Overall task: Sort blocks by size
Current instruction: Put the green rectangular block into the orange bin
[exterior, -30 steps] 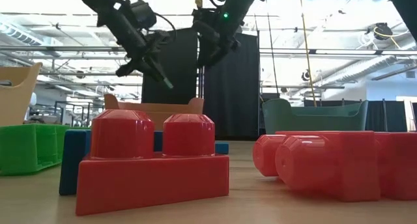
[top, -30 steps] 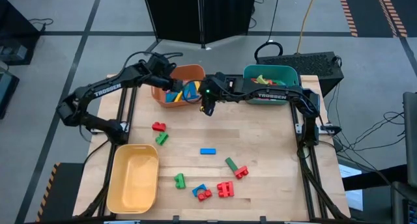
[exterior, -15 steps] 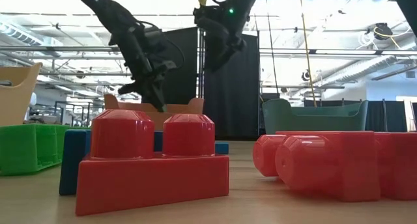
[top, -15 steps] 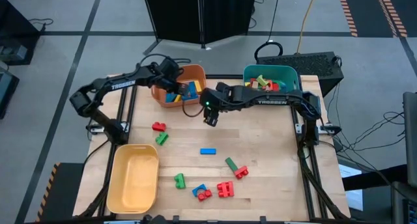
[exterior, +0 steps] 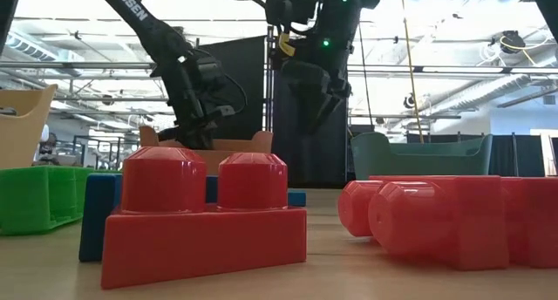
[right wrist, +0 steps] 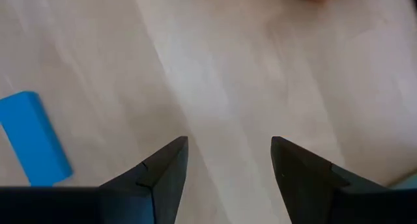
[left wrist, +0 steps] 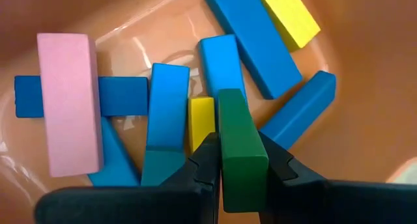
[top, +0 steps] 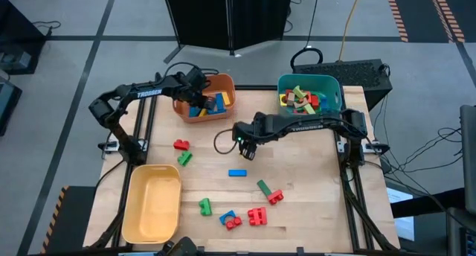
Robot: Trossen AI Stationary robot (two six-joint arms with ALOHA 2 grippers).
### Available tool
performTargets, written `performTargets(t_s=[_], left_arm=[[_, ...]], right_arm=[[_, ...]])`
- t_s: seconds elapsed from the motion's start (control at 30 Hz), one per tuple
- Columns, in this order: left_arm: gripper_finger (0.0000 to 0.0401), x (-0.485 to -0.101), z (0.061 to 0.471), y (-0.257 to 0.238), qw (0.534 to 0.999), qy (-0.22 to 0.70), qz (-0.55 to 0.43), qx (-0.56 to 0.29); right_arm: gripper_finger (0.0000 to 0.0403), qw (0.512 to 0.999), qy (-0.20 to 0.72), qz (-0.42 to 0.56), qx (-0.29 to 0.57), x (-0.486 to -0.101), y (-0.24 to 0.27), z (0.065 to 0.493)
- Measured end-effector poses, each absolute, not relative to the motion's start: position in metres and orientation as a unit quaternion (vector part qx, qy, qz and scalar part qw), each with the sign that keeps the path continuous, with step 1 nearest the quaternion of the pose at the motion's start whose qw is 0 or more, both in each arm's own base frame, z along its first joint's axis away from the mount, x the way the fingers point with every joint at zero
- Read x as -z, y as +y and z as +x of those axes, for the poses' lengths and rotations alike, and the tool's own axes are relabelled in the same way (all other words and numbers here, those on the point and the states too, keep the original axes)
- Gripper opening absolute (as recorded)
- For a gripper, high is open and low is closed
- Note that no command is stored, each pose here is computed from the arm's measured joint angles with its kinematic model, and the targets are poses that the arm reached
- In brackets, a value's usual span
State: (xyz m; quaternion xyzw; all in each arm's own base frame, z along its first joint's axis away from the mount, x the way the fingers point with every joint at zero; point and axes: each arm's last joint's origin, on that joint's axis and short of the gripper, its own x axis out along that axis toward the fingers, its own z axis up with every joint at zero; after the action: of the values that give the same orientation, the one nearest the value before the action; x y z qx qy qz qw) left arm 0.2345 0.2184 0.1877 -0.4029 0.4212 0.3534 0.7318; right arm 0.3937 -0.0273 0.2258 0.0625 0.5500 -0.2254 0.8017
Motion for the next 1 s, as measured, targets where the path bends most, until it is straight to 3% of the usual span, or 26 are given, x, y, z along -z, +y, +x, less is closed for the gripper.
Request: performTargets(t_s=[0.23, 0.6, 0.87, 1.0], left_arm=[[0.0056, -0.188, 0.233, 0.222, 0.728, 0.409, -0.413, -0.362], [0.0152, -0.188, 0.231, 0.222, 0.722, 0.413, -0.424, -0.359], [0.0156, -0.2, 0.23, 0.218, 0.738, 0.396, -0.427, -0.341], [0.0156, -0.219, 0.226, 0.214, 0.767, 0.375, -0.401, -0.332]], right_arm=[[0.0206, 0.799, 0.553, 0.07, 0.227, -0.22, -0.017, 0.392], [0.0205, 0.791, 0.562, 0.092, 0.222, -0.202, -0.001, 0.386], [0.0205, 0.796, 0.558, 0.096, 0.214, -0.2, 0.019, 0.386], [0.0205, 0.8, 0.552, 0.101, 0.21, -0.206, 0.028, 0.383]])
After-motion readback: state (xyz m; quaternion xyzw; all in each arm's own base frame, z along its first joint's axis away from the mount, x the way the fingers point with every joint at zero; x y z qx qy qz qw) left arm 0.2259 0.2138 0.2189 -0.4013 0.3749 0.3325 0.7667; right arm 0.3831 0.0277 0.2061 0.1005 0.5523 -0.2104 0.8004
